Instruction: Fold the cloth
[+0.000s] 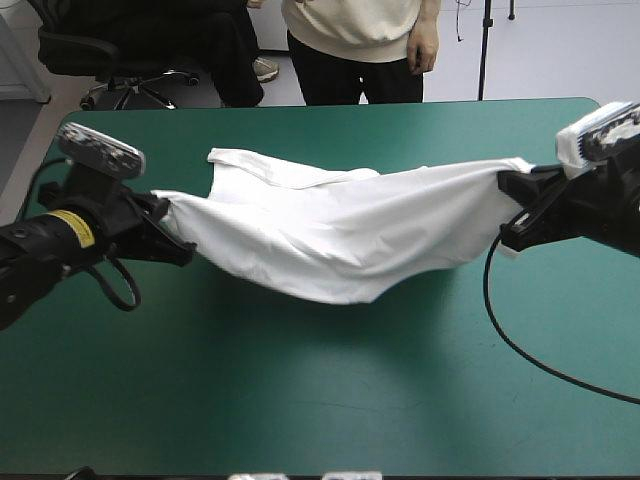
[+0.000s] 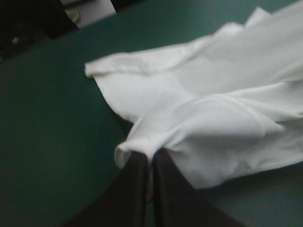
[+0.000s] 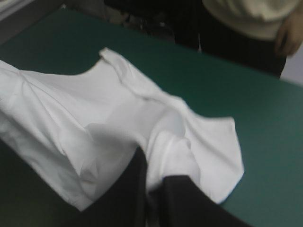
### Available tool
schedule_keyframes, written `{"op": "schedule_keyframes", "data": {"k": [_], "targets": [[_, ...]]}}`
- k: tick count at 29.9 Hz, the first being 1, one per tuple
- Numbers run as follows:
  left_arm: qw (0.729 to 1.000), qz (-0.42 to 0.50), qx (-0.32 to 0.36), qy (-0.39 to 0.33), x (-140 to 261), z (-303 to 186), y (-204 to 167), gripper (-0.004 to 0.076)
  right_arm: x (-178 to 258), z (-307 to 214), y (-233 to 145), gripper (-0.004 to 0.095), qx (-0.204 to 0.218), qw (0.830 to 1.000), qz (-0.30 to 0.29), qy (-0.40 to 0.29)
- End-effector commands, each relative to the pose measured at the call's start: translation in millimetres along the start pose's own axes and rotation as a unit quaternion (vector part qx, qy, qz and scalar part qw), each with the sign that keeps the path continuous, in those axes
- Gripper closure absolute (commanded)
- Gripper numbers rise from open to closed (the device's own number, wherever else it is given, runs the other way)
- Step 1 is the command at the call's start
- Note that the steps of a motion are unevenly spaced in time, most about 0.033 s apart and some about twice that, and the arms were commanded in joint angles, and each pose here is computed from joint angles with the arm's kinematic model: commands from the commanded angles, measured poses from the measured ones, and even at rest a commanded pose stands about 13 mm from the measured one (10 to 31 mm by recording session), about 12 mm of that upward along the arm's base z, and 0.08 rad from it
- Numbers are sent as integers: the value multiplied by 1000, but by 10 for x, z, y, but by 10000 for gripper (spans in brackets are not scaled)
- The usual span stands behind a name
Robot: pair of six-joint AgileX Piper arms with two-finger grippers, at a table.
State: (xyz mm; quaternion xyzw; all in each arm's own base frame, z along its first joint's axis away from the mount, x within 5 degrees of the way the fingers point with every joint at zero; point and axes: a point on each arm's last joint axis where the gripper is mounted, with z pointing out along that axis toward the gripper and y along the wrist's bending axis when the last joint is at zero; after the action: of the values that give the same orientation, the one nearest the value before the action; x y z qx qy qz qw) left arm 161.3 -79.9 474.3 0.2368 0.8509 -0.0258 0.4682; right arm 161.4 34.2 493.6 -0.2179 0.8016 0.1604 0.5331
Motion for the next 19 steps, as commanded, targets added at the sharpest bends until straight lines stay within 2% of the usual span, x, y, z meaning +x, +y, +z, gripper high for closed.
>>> {"op": "schedule_keyframes", "data": {"k": [1, 7, 13, 17, 19], "targets": [[993, 15, -28, -117, -298, -532, 150, 741, -411, -398, 218, 925, 5, 993, -51, -110], [962, 25, -70, -261, -577, -1214, 328, 741, -790, -983, 533, 925, 35, 968, -131, -213], [906, 34, -106, -408, -730, -1829, 443, 741, -1003, -1548, 821, 925, 94, 925, -198, -310], [865, 33, -122, -486, -784, -2117, 484, 741, -1064, -1790, 899, 925, 143, 902, -214, -348], [856, 35, -137, -498, -791, -2168, 507, 741, -1084, -1814, 883, 925, 156, 899, -209, -351]]}}
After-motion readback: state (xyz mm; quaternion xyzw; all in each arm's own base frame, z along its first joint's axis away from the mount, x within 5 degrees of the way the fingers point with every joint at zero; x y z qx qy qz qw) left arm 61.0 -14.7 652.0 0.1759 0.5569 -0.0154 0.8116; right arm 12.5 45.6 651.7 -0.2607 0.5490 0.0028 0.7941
